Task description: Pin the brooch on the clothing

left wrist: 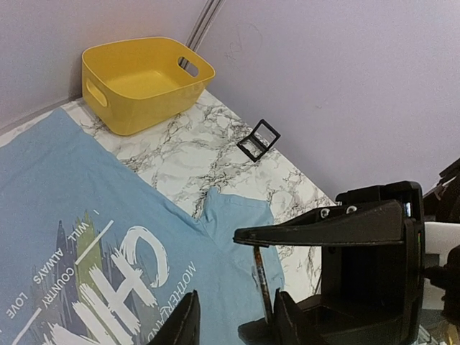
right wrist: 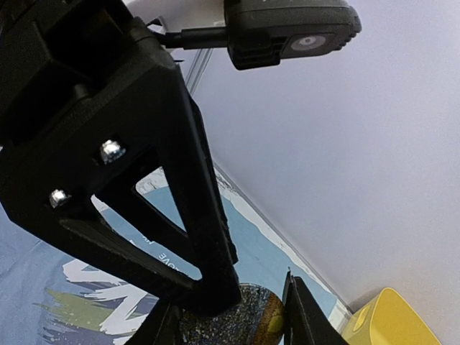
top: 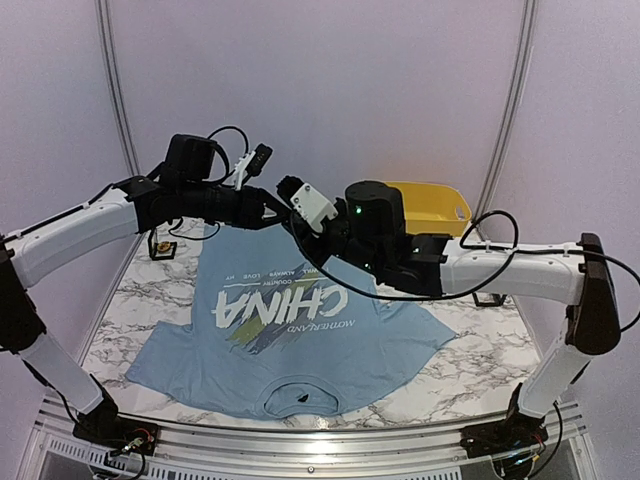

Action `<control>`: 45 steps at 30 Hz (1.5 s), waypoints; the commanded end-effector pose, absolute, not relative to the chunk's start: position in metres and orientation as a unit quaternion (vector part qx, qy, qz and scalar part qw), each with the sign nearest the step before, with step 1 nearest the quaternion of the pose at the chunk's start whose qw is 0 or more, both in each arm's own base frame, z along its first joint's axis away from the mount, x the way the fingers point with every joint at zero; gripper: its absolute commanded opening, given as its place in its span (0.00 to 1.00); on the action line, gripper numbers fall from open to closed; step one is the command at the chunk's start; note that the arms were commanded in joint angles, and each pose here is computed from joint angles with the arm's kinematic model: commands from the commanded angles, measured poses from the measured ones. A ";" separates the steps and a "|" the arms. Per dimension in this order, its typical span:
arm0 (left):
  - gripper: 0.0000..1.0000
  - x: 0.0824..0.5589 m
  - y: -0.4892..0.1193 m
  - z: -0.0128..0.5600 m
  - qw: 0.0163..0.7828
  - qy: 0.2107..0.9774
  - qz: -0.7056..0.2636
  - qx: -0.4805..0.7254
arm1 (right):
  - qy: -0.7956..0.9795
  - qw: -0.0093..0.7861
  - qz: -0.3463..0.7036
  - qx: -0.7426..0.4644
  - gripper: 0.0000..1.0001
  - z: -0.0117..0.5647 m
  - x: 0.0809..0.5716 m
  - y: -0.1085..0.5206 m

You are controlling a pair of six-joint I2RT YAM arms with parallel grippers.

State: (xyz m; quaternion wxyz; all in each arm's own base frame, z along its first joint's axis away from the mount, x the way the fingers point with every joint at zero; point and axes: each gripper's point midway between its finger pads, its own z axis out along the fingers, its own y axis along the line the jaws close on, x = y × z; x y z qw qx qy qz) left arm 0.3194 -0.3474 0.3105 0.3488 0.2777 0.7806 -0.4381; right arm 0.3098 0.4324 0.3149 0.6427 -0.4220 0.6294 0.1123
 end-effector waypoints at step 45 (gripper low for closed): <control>0.00 0.288 -0.337 0.345 0.734 0.199 0.486 0.431 | 0.763 0.328 0.487 -0.272 0.52 0.346 0.316 0.412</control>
